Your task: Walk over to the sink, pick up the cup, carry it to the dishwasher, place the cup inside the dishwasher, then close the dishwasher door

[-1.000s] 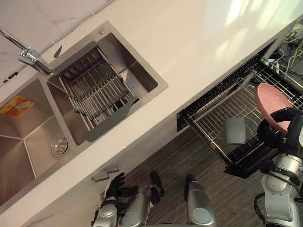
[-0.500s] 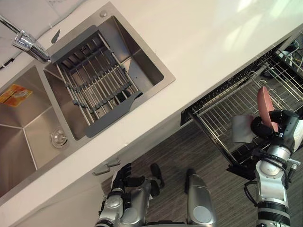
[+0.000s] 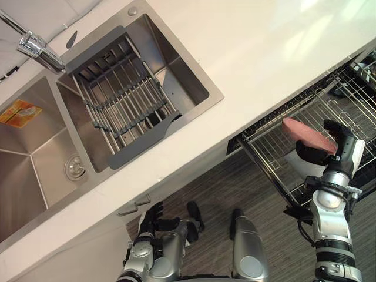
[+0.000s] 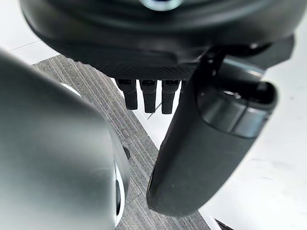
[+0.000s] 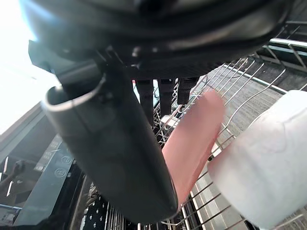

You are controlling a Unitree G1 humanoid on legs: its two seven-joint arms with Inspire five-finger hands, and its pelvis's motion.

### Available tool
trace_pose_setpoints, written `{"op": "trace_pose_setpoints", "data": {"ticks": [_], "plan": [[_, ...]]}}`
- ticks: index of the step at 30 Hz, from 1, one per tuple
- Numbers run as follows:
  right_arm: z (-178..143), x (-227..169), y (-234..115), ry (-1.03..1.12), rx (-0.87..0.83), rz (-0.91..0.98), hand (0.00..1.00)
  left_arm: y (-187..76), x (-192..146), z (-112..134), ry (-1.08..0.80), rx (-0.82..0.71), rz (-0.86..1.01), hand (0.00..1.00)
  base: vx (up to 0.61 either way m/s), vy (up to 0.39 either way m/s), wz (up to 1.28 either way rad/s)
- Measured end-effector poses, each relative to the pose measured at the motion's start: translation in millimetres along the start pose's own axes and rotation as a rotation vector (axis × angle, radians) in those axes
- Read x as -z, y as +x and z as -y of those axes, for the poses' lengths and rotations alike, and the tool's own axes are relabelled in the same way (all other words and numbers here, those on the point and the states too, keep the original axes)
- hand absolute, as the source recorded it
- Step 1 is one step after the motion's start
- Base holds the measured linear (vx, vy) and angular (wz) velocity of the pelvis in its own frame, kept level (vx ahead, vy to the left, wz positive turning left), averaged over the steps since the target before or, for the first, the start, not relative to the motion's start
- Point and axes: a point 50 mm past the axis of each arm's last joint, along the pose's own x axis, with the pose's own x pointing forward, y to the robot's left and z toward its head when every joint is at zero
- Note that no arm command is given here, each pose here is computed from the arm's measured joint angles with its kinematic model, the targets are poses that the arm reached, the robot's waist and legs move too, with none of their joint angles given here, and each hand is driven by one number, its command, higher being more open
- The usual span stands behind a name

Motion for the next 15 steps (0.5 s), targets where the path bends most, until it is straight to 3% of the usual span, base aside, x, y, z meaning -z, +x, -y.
{"op": "trace_pose_setpoints", "data": {"ticks": [15], "plan": [[32.5, 32.9, -67.0, -0.077, 0.066, -0.103, 0.9, 0.3, 2.1, -3.9, -0.028, -0.026, -0.021, 0.9, 0.02, 0.006, 0.04]]}}
